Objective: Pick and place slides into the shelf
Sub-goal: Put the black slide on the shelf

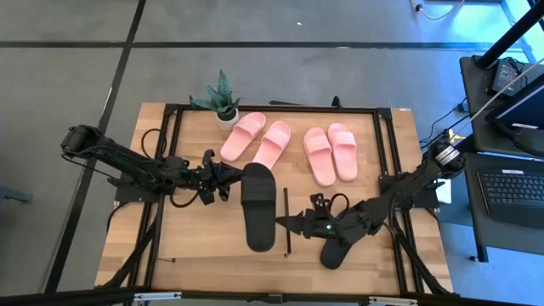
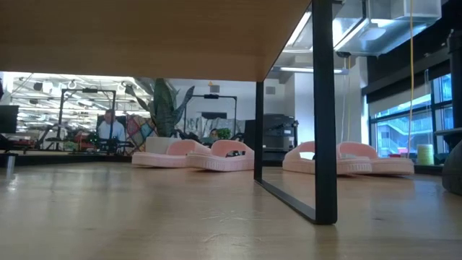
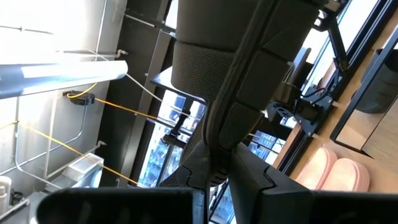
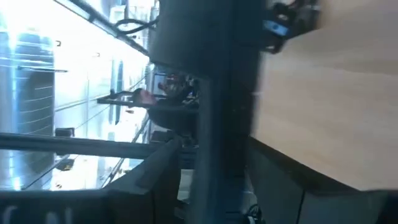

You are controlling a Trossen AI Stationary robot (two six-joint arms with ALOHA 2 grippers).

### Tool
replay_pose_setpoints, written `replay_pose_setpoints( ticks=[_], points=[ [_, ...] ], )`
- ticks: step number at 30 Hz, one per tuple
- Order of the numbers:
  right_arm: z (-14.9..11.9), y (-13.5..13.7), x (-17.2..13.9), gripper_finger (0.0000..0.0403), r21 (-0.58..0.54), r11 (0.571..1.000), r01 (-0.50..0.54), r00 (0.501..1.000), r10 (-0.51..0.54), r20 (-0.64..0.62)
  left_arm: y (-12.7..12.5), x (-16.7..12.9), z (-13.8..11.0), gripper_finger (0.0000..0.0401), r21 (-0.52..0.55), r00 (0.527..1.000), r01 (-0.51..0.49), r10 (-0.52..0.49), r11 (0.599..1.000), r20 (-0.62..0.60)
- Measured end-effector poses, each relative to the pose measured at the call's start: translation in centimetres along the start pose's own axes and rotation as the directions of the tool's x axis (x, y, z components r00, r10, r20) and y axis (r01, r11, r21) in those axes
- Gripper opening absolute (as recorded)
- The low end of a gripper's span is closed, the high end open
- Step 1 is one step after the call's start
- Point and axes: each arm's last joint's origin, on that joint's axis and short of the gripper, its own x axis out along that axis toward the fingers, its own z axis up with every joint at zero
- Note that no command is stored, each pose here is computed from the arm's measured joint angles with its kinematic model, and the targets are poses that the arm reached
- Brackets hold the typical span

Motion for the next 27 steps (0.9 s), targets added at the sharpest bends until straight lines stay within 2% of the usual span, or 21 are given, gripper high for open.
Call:
replay_pose_setpoints(
  ticks=[7, 12, 27],
  points=[
    [-0.6, 0.1, 0.9, 0.0180, -0.041, 0.999, -0.005, 0.999, 0.004, -0.040, 0.0, 0.0, 0.0, 0.0027, 0.000, 1.000, 0.000, 0.000, 1.000, 0.002],
    [-0.7, -0.8, 1.6, 0.0180, -0.013, 1.000, 0.018, 0.998, -0.018, -0.055, 0.0, 0.0, 0.0, 0.0031, 0.001, 1.000, 0.004, -0.004, 1.000, 0.000],
    [-1.0, -0.9, 1.6, 0.0180, 0.003, 1.000, 0.017, 0.990, -0.017, -0.140, 0.0, 0.0, -0.1, 0.0035, -0.002, 0.999, -0.009, 0.009, 1.000, -0.041]
  ],
)
